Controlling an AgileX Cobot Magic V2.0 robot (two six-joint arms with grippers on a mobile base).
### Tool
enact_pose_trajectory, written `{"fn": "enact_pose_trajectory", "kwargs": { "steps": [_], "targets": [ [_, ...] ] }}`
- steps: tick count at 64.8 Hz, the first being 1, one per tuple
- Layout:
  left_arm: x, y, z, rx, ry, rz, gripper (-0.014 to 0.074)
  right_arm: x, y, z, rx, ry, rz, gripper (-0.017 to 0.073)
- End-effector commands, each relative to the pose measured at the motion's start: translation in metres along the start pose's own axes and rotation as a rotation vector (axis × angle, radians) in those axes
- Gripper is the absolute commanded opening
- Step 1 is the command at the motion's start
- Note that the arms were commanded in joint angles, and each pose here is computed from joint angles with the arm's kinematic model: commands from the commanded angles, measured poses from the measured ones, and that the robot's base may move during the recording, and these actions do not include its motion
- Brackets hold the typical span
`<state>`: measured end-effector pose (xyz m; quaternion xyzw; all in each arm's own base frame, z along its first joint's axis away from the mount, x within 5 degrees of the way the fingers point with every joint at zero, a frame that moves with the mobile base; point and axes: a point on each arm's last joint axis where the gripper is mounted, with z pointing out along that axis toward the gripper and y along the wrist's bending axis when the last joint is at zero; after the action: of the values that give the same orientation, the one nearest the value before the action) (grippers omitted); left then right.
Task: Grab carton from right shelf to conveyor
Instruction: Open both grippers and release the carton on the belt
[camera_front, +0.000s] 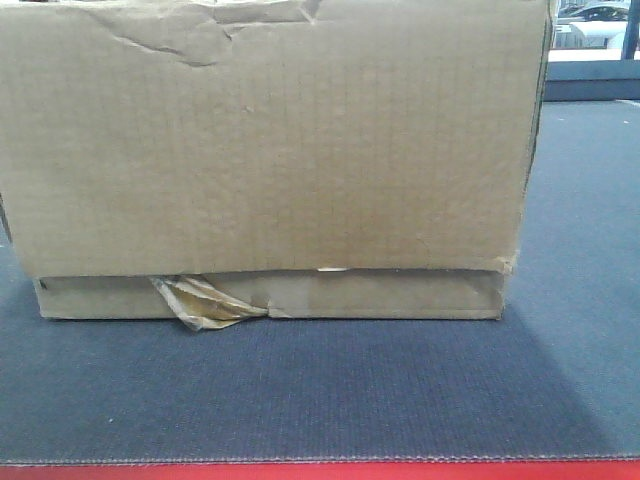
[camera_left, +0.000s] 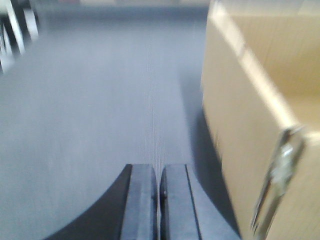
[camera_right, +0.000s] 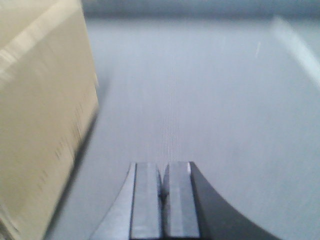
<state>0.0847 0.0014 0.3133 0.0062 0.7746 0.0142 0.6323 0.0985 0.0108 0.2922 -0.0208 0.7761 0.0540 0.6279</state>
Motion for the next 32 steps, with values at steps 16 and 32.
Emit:
{"fn": "enact_pose_trajectory", "kwargs": {
  "steps": [16,32],
  "targets": [
    [0.011,0.002,-0.043,-0.006,-0.231,-0.002,0.0020,0.002,0.001,-0.059,-0.002,-0.326,-0.034,-0.0078],
    [0.011,0.002,-0.050,-0.007,-0.266,-0.004,0.0020,0.001,0.001,-0.062,-0.002,-0.350,-0.034,-0.0078]
  ]
}}
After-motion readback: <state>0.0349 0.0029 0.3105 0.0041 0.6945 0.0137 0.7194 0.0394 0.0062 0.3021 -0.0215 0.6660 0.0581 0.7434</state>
